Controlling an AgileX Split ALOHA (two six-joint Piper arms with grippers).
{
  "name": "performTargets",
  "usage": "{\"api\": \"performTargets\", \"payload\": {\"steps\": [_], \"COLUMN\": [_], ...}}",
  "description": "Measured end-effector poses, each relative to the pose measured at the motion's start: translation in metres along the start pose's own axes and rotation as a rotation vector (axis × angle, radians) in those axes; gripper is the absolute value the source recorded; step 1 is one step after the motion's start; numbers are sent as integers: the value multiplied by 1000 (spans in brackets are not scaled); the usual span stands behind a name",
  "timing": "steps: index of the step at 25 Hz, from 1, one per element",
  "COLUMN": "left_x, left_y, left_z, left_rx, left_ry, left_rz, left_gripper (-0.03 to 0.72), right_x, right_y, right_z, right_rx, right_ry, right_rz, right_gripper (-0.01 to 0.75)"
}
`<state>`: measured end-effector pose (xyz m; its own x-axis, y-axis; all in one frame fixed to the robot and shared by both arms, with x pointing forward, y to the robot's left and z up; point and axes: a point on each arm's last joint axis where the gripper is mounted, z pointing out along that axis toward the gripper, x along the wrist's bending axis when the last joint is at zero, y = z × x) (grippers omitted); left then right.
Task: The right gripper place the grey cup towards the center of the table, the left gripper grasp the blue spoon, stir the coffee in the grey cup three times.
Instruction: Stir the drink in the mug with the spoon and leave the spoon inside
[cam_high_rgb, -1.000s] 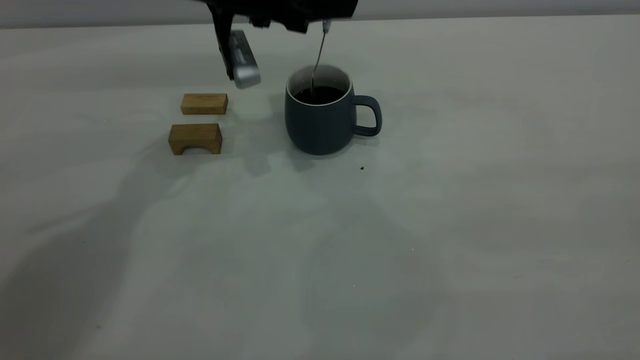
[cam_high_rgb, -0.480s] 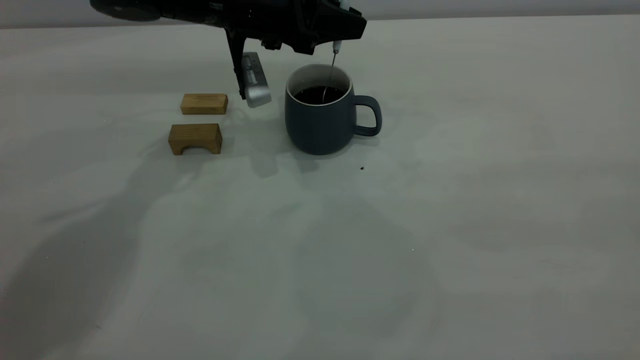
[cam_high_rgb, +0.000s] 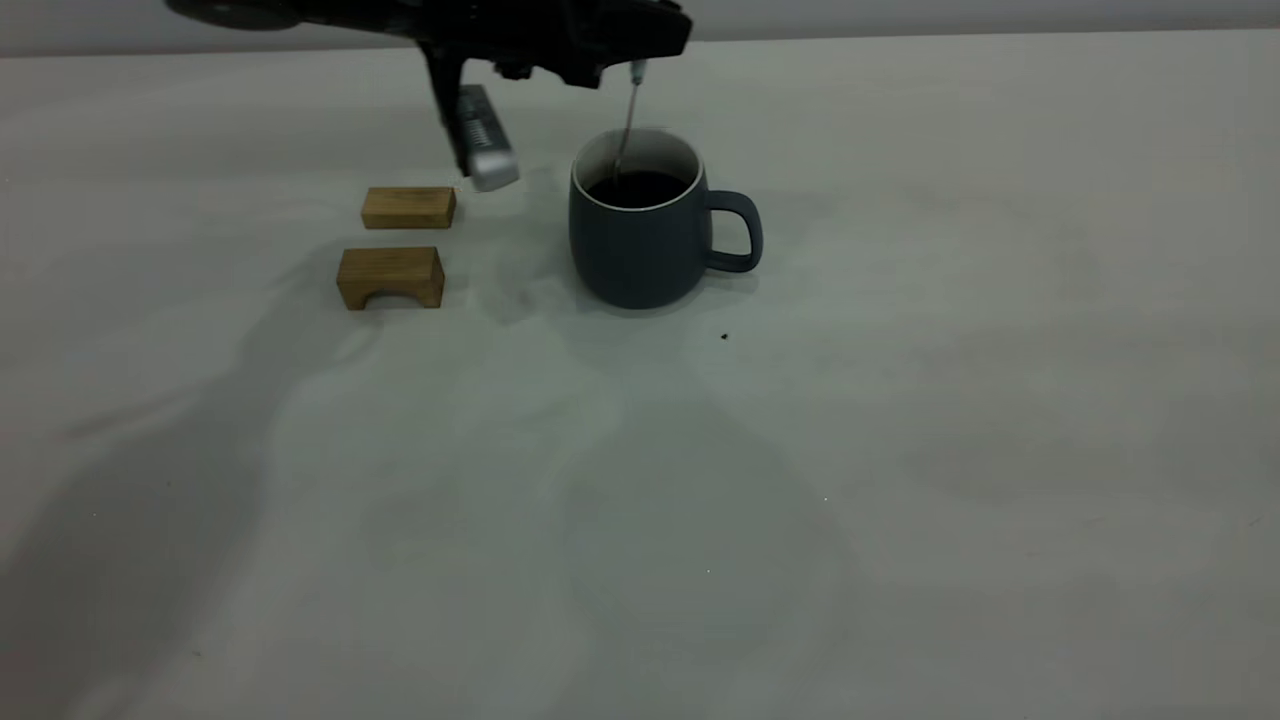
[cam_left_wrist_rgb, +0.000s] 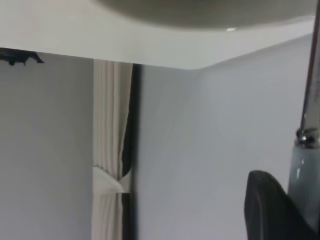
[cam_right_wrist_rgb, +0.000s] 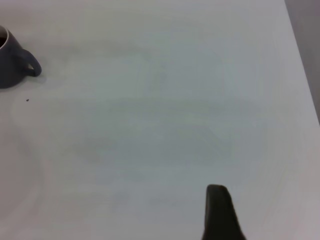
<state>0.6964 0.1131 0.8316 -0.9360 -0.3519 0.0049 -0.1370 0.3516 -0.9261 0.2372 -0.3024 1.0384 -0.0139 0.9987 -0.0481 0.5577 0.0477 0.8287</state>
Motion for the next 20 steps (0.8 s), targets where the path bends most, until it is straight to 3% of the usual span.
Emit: {"api": "performTargets", "payload": {"steps": [10,14,20], "left_x": [24,14,-2], "left_y": [9,15,21], "left_z": [20,8,-2], "left_rx": [57,47,26], "left_ry": [161,155,72], "left_rz": [-1,4,-19], "left_gripper": [133,133,133], "right_x": [0,0,0], "right_y": [0,0,0], "right_z": [0,0,0], "right_rx": [0,0,0], "right_ry": [0,0,0], "right_rz": [0,0,0], "right_gripper": [511,511,511]}}
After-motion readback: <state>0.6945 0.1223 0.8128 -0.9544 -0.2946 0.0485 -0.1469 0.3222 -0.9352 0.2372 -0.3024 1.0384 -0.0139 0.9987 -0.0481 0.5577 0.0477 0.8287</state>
